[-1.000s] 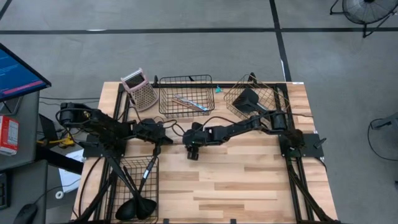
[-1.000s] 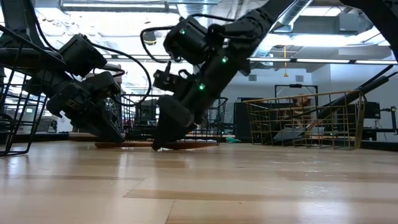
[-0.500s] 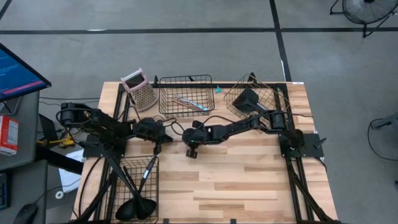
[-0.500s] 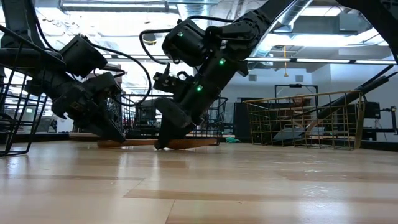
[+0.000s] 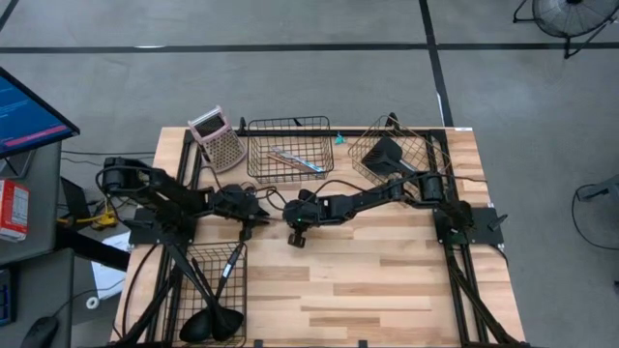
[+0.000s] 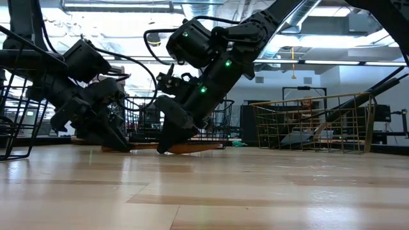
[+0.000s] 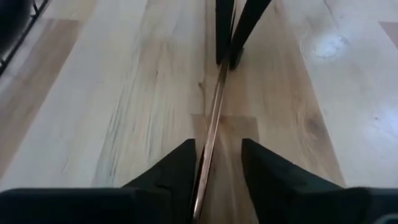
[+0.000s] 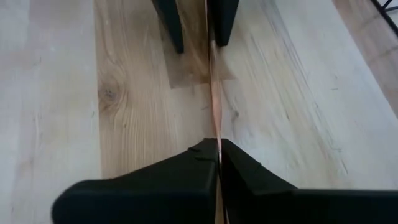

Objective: Pick & Place Kitchen Items
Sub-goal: Put the brown knife into the top black wire basket

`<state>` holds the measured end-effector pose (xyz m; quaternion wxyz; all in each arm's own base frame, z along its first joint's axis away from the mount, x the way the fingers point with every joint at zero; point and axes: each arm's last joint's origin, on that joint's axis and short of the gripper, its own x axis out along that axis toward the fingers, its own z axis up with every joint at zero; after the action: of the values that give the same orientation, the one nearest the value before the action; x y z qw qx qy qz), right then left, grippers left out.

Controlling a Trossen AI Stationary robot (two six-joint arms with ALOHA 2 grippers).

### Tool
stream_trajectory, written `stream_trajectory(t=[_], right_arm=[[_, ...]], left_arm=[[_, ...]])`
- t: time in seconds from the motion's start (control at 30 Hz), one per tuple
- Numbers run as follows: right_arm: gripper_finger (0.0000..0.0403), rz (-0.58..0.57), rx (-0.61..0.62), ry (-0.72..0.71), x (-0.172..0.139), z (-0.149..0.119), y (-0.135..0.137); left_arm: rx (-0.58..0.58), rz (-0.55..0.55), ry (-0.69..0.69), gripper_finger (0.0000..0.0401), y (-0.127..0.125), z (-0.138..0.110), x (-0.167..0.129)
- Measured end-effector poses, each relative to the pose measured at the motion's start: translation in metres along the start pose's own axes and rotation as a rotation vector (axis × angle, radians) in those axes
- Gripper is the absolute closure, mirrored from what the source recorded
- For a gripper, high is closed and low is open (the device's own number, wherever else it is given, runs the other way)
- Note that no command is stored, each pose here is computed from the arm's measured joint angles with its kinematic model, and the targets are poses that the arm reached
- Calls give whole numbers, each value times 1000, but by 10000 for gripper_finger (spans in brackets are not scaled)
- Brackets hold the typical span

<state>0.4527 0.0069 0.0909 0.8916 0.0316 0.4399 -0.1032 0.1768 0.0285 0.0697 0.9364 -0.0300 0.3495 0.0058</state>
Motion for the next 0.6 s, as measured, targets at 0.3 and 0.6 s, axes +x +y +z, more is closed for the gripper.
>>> stream_trajectory(t=[0.3, 0.6], right_arm=[[386, 18, -25, -29, -6, 4, 4], [338, 37, -2, -75, -52, 27, 1]], left_arm=[[14, 66, -2, 385, 2, 0, 2], [-41, 93, -20, 401, 1, 4, -4]])
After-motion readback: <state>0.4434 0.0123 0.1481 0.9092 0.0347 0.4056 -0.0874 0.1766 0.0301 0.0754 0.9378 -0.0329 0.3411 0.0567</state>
